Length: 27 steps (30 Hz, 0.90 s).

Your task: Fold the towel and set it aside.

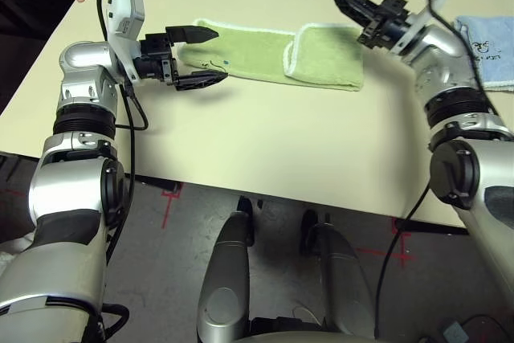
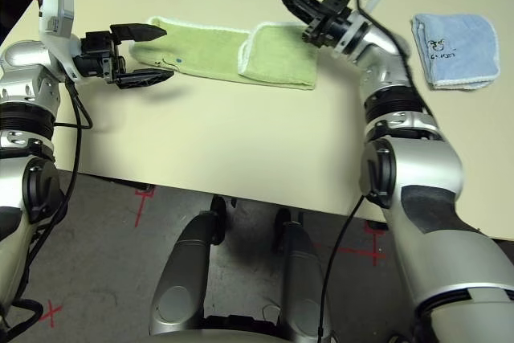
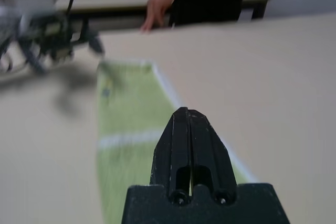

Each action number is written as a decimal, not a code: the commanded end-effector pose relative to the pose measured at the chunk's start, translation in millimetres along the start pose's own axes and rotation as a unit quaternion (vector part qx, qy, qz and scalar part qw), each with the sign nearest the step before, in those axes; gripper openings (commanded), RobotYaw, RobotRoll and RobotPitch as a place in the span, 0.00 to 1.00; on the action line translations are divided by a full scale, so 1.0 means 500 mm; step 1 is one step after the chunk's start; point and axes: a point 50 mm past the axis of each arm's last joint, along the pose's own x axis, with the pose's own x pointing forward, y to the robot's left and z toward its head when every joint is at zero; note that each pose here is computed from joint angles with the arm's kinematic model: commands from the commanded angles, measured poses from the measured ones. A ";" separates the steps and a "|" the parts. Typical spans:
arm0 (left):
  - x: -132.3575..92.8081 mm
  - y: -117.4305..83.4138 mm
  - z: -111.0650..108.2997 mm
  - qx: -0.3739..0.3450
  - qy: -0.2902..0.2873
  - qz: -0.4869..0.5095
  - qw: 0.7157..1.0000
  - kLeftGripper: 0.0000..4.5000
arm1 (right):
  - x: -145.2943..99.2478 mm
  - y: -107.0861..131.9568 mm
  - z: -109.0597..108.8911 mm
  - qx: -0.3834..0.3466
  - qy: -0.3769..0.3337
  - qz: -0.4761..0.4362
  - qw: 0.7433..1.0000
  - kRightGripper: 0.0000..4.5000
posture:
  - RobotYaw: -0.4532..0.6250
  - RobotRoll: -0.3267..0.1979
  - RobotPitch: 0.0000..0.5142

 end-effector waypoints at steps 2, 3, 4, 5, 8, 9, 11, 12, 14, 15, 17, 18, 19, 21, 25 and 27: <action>-0.006 0.000 -0.003 0.002 0.000 0.006 1.000 1.00 | -0.070 0.021 -0.031 -0.034 0.089 0.051 0.994 0.01 | 0.49 0.62 0.70; -0.007 0.000 -0.003 0.002 0.000 0.006 1.000 1.00 | -0.081 0.024 -0.038 -0.030 0.101 0.049 0.993 0.01 | 0.49 0.62 0.70; -0.007 0.000 -0.003 0.002 0.000 0.006 1.000 1.00 | -0.089 0.026 -0.044 -0.024 0.106 0.044 0.993 0.01 | 0.49 0.62 0.70; -0.007 0.000 -0.003 0.002 0.000 0.007 1.000 1.00 | -0.095 0.028 -0.048 -0.020 0.108 0.042 0.993 0.01 | 0.49 0.62 0.69; -0.006 0.000 -0.002 0.002 0.000 0.006 1.000 1.00 | -0.104 0.039 -0.055 -0.035 0.122 0.063 0.990 0.01 | 0.49 0.62 0.69; -0.006 0.000 -0.002 0.002 0.001 0.006 1.000 1.00 | -0.108 0.044 -0.057 -0.046 0.130 0.071 0.988 0.01 | 0.49 0.62 0.69; -0.007 0.000 -0.002 0.002 0.001 0.006 1.000 1.00 | -0.113 0.046 -0.060 -0.051 0.127 0.065 0.988 0.01 | 0.49 0.62 0.69; -0.007 0.000 -0.002 0.002 0.002 0.006 1.000 1.00 | -0.114 0.045 -0.059 -0.047 0.121 0.056 0.990 0.01 | 0.49 0.62 0.69; -0.008 0.001 -0.002 0.002 0.002 0.006 1.000 1.00 | -0.118 0.044 -0.058 -0.045 0.119 0.049 0.991 0.01 | 0.49 0.62 0.69; -0.008 0.001 -0.002 0.002 0.003 0.007 1.000 1.00 | -0.120 0.044 -0.058 -0.045 0.119 0.046 0.991 0.05 | 0.49 0.62 0.69; -0.008 0.001 -0.001 0.003 0.003 0.008 1.000 1.00 | -0.122 0.042 -0.055 -0.041 0.114 0.038 0.992 0.17 | 0.49 0.62 0.69; -0.009 0.002 -0.001 0.003 0.004 0.010 1.000 1.00 | -0.123 0.041 -0.055 -0.038 0.113 0.034 0.992 0.24 | 0.49 0.62 0.69; -0.010 0.002 -0.001 0.004 0.004 0.011 1.000 1.00 | -0.124 0.040 -0.054 -0.034 0.112 0.031 0.993 0.31 | 0.49 0.62 0.69; -0.013 0.004 0.002 0.008 0.005 0.021 1.000 1.00 | -0.128 0.037 -0.053 -0.009 0.105 0.017 0.994 0.49 | 0.49 0.62 0.69; -0.024 0.017 0.009 0.008 0.003 0.070 0.998 1.00 | -0.132 0.037 -0.050 0.034 0.095 0.004 0.995 0.81 | 0.49 0.62 0.68; -0.029 0.030 0.015 -0.004 -0.004 0.116 0.993 1.00 | -0.134 0.040 -0.049 0.049 0.092 0.002 0.995 0.97 | 0.49 0.62 0.68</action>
